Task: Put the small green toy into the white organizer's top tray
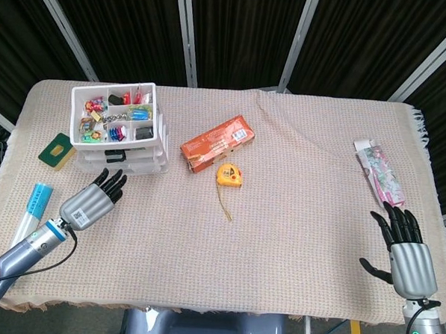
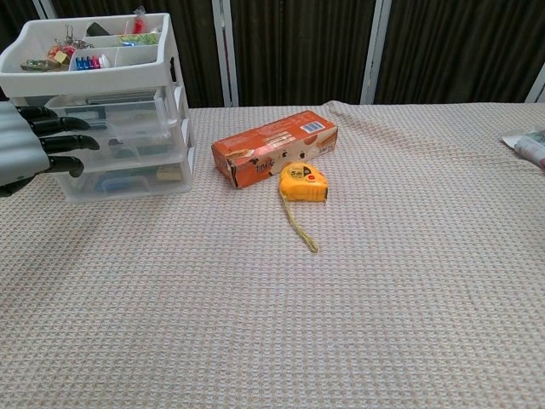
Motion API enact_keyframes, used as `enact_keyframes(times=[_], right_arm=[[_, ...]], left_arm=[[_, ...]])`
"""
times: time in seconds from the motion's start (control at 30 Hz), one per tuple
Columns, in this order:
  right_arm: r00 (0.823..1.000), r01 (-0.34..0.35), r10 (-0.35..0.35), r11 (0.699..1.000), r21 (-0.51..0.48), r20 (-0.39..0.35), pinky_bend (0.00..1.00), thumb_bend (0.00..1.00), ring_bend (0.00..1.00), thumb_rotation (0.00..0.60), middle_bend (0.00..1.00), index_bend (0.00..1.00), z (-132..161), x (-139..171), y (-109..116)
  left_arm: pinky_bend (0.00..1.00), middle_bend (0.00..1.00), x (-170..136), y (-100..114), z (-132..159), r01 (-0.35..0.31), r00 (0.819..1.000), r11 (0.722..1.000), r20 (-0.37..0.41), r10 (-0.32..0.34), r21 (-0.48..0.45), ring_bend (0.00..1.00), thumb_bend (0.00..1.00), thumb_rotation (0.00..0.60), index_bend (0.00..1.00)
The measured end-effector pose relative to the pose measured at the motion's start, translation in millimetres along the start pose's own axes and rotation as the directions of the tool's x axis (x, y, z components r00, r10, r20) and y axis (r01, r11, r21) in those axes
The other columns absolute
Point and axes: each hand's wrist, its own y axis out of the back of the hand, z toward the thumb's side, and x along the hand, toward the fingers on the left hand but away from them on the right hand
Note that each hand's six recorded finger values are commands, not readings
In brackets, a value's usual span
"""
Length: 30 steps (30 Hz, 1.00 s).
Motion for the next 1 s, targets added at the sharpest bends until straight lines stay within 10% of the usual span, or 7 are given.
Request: enact_keyframes(times=[0.6,0.87,1.0], right_arm=[[1.000,-0.002,0.002,1.000,-0.003,0.000,0.00,0.01,0.00,0.600,0.00,0.14,0,0,0],[1.000,-0.005,0.005,1.000,-0.004,0.006,0.00,0.01,0.00,0.600,0.00,0.14,0,-1,-1],[1.000,-0.004,0.004,1.000,-0.003,0.006,0.00,0.01,0.00,0.600,0.00,0.14,0,-1,-1]], left_arm=[[0.19,0.08,7,-19,-25,0.091,0.980,0.988,-0.163,-0.111,-0.126,0.07,1.00,0.600,0.28],[0.12,0.01,-17,-3,-15,0.038,0.981,0.946,-0.170,-0.097,-0.322,0.02,0.29,0.600,0.13],[0.00,0.00,-46,13,-11,-0.056,0.974,0.853,-0.216,-0.068,-0.519,0.00,0.11,0.600,0.00]])
